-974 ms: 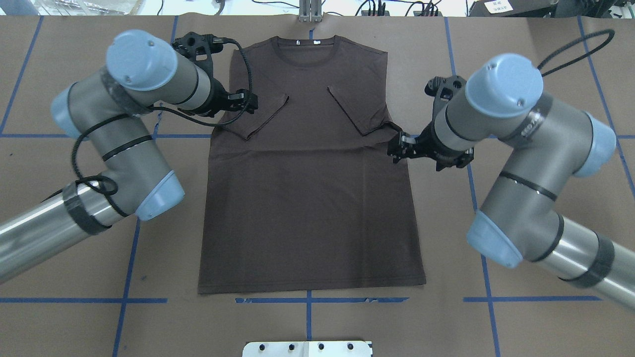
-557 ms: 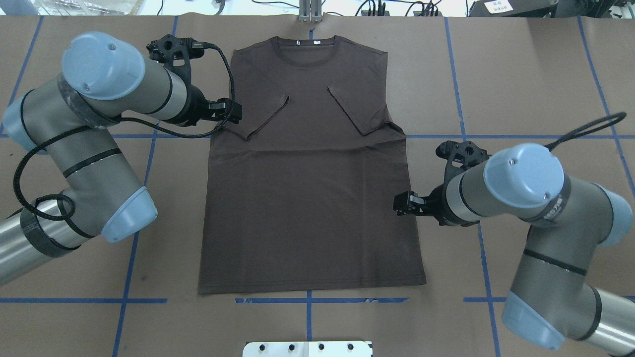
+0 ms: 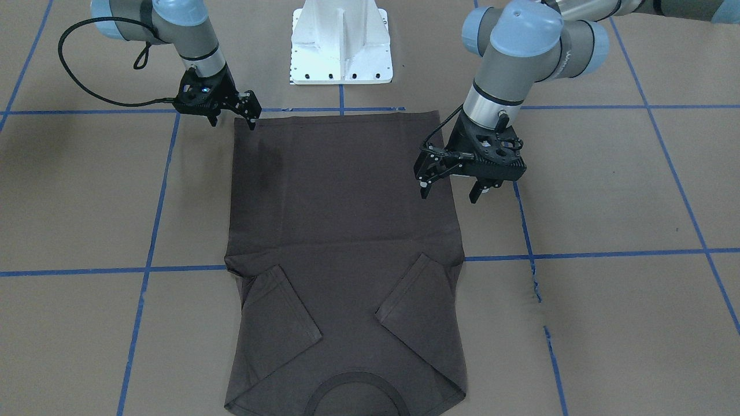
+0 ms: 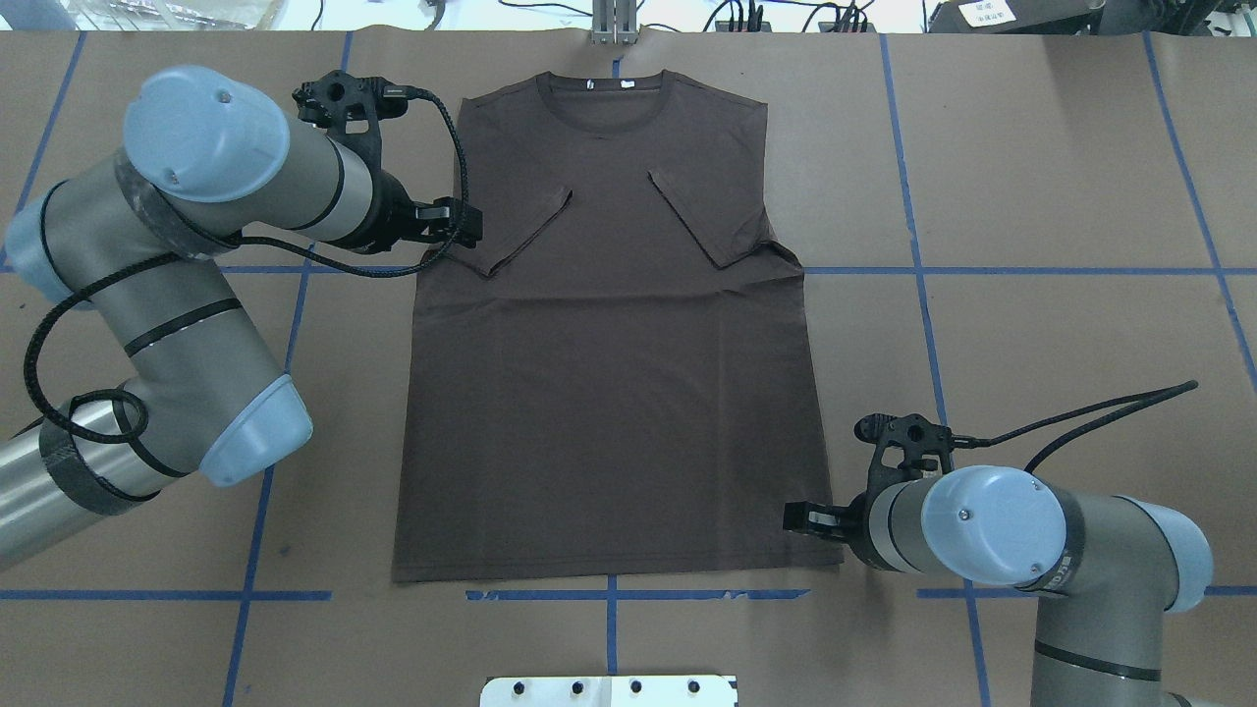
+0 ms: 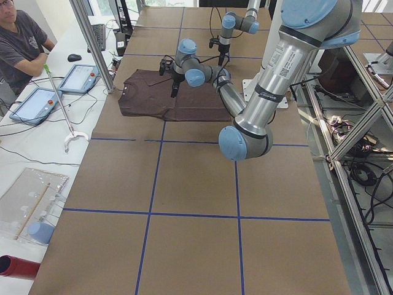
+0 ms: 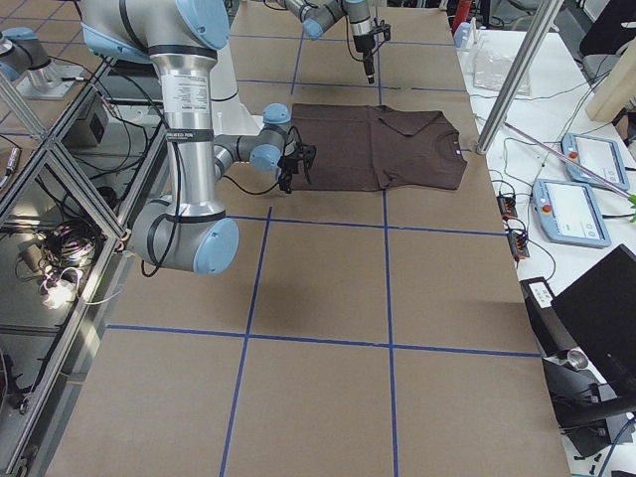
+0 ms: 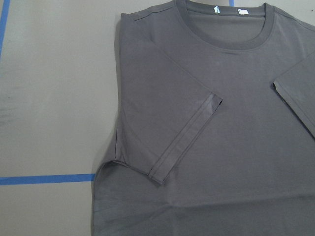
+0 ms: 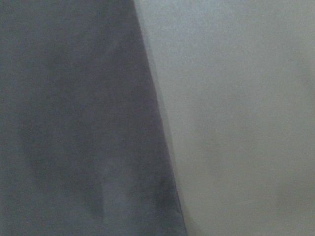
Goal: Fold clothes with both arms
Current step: 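Move the right gripper to the shirt hem corner nearest the robot, then move the left gripper to the other hem corner nearest the robot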
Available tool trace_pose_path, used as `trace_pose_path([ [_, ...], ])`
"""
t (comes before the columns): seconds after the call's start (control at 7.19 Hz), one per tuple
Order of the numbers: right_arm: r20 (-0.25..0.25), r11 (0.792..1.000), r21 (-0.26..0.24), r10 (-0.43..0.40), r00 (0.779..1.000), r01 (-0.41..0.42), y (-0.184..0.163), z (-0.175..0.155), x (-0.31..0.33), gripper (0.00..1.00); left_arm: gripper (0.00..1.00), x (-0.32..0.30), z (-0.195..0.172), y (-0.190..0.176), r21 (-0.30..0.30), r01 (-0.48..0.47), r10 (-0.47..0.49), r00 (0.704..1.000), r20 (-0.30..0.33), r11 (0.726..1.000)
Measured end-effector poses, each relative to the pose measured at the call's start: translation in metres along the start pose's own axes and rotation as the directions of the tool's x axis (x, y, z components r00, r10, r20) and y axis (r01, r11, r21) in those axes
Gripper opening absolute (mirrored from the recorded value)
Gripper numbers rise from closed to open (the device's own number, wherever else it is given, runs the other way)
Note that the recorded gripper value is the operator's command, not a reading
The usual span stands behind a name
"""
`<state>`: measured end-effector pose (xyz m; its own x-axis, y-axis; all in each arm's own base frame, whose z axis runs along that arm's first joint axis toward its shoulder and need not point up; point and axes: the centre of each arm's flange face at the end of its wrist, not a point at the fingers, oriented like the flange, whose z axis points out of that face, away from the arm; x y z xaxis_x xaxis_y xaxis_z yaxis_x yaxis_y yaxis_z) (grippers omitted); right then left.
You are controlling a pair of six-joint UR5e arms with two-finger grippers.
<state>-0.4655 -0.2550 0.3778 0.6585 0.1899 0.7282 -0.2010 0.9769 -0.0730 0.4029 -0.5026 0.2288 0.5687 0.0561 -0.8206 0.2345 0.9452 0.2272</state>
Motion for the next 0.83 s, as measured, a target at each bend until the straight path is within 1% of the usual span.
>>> trace_pose_path([
  [0.28,-0.017,1.000,-0.012,-0.003,1.000,0.002,0.0072,0.0108,0.0013,0.99,1.00,0.0002,0.0005,0.0000,0.000,0.000,0.000,1.000,0.000,1.000],
  [0.42,-0.022,1.000,-0.018,-0.004,1.000,0.003,0.0085,0.0139,0.0014,0.96,1.00,-0.0002,0.0007,0.0000,0.000,0.000,0.000,1.000,0.001,1.000],
  [0.56,-0.022,1.000,-0.024,-0.005,1.000,0.004,0.0096,0.0145,0.0004,0.85,1.00,-0.0012,0.0010,0.0000,0.000,0.000,0.000,1.000,0.003,1.000],
  [0.7,-0.020,1.000,-0.029,-0.005,1.000,0.005,0.0104,0.0138,-0.0006,0.63,1.00,-0.0020,0.0014,-0.0002,0.000,0.000,0.000,1.000,0.004,1.000],
  [0.83,-0.018,0.999,-0.033,-0.006,1.000,0.005,0.0111,0.0130,-0.0012,0.36,1.00,-0.0024,0.0017,-0.0001,-0.001,0.001,-0.001,1.000,0.005,1.000],
])
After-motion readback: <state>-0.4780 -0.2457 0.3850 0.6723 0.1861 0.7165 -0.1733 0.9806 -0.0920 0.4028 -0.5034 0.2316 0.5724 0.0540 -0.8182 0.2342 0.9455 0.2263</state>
